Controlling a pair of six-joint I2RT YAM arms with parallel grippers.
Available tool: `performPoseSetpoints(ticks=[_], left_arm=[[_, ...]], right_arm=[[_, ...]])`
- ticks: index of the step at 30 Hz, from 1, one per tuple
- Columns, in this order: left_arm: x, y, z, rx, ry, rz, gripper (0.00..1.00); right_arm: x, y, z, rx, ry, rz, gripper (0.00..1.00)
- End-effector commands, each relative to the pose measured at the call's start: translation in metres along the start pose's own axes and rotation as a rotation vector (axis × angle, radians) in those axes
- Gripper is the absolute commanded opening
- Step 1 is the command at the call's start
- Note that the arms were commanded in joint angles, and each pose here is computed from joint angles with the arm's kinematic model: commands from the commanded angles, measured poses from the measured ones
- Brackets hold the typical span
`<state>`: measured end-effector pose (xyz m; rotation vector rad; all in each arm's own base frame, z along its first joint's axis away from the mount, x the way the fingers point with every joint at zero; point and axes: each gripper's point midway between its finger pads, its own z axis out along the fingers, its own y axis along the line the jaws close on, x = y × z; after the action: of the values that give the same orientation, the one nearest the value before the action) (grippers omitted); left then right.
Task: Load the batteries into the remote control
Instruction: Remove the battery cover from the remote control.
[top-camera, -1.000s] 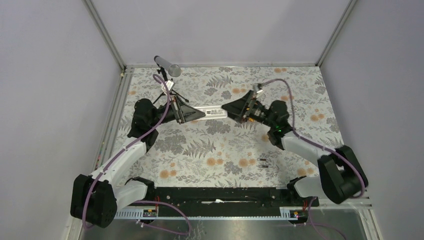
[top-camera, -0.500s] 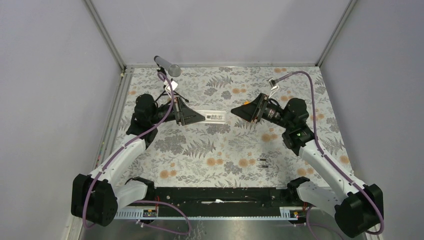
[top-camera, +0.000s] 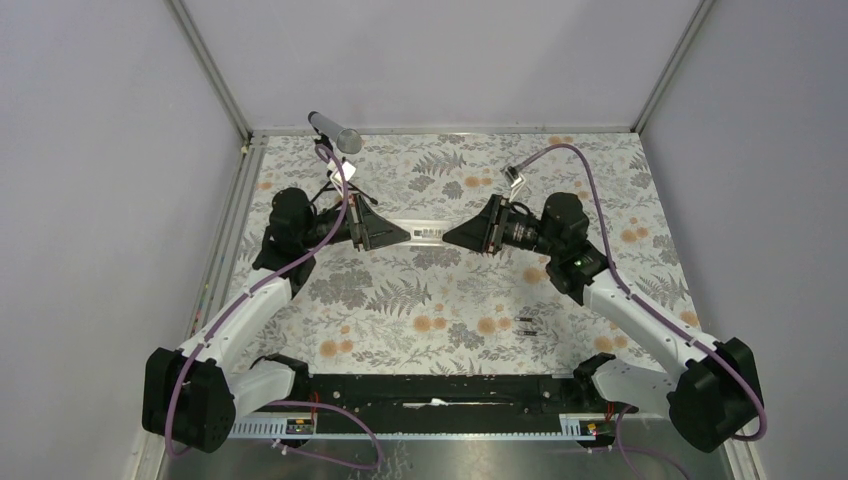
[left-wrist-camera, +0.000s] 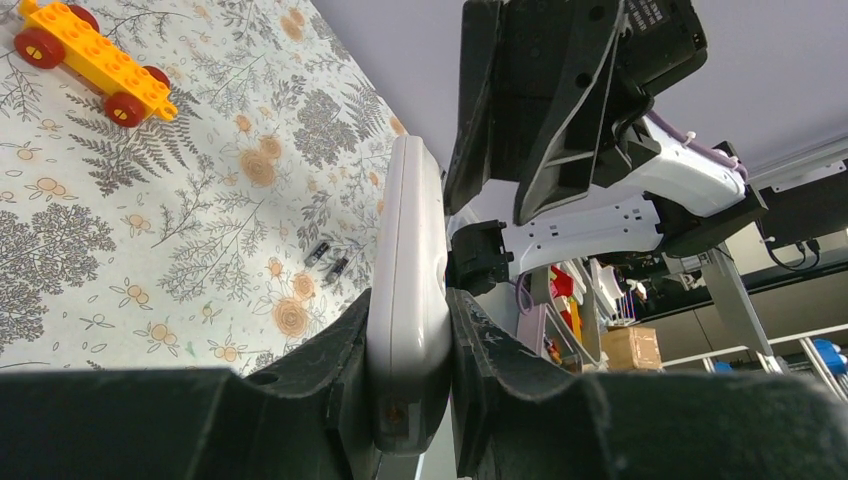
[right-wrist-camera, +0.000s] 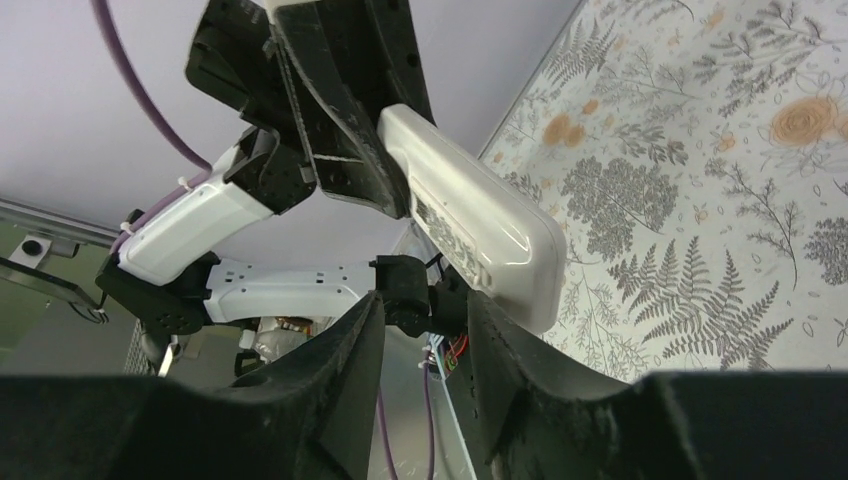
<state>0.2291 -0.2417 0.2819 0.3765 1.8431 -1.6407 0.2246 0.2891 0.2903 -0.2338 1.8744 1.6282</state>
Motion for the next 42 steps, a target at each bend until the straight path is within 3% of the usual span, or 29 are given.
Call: performPoseSetpoints(ticks=[1,18,32,42], left_arm=[[-0.016,-0.018,0.000,0.037,-0.054,0.076,0.00],[-0.005,-0.012,0.011,0.010,-0.042,-0.003,0.00],[-0.005,-0.013,0.012,0.016,-0.031,-0.021,0.00],[0.002,-0.047,0.018,0.156,-0.002,0.030,0.00]], right_arm=[[-0.013,0.009,0.008,0.006,-0.044,-0.023,0.42],[-0.013,-0.045,0.010,0.246,-0.099,0.023,0.29],[-0.013,-0.050,0.014,0.246,-0.095,0.013,0.31],[-0.001,-0.051,0.024,0.175,-0.076,0.073,0.31]])
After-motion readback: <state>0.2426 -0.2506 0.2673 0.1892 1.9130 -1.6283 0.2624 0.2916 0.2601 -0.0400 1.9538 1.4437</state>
